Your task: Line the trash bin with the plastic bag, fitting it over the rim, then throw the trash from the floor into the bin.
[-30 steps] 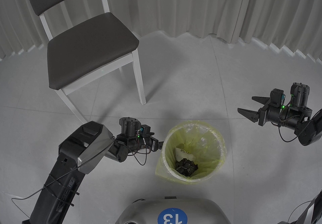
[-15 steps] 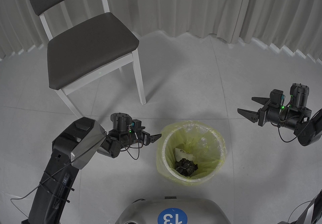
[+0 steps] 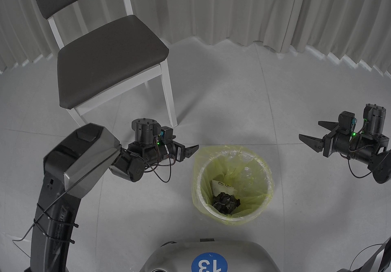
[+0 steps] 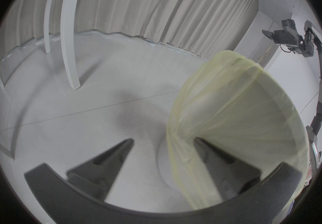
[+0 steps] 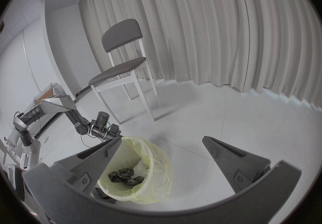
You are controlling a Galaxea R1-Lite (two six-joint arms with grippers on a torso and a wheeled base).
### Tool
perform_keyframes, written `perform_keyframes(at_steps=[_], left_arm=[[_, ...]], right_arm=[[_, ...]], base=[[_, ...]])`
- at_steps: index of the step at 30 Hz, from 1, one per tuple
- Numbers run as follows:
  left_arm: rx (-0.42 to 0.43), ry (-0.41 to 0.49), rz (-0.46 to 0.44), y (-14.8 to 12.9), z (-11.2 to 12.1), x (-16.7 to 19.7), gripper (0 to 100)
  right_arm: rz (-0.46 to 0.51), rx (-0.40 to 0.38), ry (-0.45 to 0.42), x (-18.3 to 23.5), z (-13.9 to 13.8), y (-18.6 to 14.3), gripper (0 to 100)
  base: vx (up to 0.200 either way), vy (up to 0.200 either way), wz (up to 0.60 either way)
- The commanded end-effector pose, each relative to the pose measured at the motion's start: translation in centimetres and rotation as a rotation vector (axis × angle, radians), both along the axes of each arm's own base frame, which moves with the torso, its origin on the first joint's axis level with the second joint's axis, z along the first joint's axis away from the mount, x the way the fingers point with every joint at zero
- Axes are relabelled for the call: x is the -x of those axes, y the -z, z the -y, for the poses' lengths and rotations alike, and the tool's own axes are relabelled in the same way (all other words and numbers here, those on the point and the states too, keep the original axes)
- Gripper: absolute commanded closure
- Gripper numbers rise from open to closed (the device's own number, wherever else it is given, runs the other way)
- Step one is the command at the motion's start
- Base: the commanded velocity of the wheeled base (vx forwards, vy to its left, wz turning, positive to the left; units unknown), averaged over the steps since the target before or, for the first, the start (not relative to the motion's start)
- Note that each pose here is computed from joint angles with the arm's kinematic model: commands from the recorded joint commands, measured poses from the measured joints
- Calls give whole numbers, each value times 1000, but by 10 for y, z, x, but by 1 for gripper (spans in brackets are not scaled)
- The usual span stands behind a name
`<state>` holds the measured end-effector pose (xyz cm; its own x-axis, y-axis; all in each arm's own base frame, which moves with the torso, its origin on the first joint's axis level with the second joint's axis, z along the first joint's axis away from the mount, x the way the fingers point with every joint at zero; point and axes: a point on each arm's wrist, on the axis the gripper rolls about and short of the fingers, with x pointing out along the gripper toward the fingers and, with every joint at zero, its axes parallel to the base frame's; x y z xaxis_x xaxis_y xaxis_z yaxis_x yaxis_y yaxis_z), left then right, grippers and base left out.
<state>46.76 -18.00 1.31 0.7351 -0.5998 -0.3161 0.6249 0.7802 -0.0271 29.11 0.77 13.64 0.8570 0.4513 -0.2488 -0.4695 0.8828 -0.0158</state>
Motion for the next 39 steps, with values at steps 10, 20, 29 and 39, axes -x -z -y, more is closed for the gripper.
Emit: perform_keyframes(at_steps=[10, 20, 29, 39], left_arm=[[-15, -70, 104, -104, -1, 67, 0], [-116, -290, 67, -111, -14, 108, 0], [-147, -356, -59, -101, -33, 166, 0], [-27, -367, -30, -100, -34, 180, 0]], right_arm=[[37, 120, 278, 57, 31, -41, 0], [16, 284, 420, 96, 39, -27, 0], [-188, 56, 352, 106, 16, 7, 0], [-239, -190, 282, 74, -3, 19, 0]], base=[[0, 0, 0], [0, 0, 0], [0, 0, 0], [0, 0, 0]])
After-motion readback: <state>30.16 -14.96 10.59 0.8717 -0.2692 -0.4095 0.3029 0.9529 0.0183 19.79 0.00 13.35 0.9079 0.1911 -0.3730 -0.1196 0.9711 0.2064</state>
